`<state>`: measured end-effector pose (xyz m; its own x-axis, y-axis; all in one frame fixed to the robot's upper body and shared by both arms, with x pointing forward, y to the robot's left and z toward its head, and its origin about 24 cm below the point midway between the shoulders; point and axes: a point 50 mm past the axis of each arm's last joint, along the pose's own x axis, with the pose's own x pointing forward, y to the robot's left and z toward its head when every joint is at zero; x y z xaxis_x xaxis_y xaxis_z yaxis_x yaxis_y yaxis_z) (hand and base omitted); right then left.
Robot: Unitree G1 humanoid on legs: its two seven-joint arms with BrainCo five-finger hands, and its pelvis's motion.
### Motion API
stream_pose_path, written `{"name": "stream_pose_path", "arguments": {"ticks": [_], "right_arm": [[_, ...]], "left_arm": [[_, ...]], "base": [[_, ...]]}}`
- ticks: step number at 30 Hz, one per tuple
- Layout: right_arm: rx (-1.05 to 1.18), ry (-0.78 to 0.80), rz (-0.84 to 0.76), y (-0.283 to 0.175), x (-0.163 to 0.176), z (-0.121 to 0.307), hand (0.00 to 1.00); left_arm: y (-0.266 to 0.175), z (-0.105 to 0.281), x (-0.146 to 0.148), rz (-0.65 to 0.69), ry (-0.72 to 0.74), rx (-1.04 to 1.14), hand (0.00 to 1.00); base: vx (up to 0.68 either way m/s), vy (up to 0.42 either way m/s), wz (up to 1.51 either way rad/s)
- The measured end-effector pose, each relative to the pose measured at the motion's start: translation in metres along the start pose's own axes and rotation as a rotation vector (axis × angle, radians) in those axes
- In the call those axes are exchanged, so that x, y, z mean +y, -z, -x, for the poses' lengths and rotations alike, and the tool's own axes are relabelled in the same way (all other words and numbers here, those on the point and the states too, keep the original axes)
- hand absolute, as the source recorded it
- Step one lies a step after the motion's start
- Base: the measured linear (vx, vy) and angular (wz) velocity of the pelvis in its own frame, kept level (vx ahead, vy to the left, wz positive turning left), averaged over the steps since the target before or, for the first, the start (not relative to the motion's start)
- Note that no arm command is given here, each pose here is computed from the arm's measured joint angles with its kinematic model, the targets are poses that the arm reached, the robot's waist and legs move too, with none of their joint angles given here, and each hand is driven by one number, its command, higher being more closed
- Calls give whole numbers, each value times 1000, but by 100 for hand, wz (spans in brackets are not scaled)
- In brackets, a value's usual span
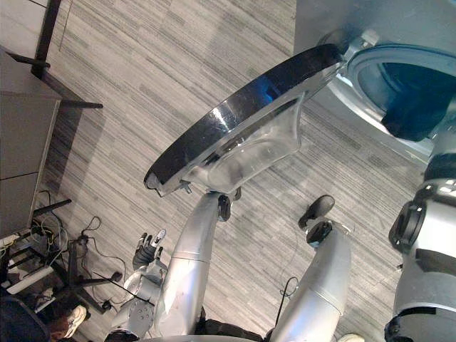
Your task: Pick up the laundry basket with both hands and put the clothes into the washing machine.
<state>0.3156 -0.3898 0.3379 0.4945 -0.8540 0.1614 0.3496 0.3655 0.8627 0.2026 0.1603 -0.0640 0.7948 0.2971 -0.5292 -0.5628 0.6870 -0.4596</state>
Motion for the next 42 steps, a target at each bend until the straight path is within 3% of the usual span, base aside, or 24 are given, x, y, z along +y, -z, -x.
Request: {"name": "stream_pose_path", "arguments": {"ticks": [4, 8, 9, 19, 30, 35, 42], "right_arm": [[-185, -165, -71, -51, 50, 15, 100], [-248, -196, -97, -62, 80, 30, 100], [-284, -204, -110, -68, 87, 35, 0], [-333, -136, -76, -70, 82, 34, 0], [-172, -181, 231, -14, 28, 13, 0], [-78, -155, 404, 38, -32, 20, 0], [281, 55, 578, 138, -174, 82, 0]], "left_arm": [[-10, 2, -6, 33, 4, -49, 0], [-18, 7, -6, 83, -12, -102, 0], [-20, 10, -4, 88, -15, -114, 0], [-16, 17, 8, 66, -33, -114, 0], [-6, 14, 14, 22, -30, -64, 0], [-1, 7, 17, 1, -50, -35, 0], [15, 2, 38, -21, -124, 49, 0]], "base": [[-15, 28, -17], [-41, 12, -32], [-67, 5, -22], [-42, -8, 0], [-49, -20, 4], [-9, -25, 3], [26, -23, 1]]}}
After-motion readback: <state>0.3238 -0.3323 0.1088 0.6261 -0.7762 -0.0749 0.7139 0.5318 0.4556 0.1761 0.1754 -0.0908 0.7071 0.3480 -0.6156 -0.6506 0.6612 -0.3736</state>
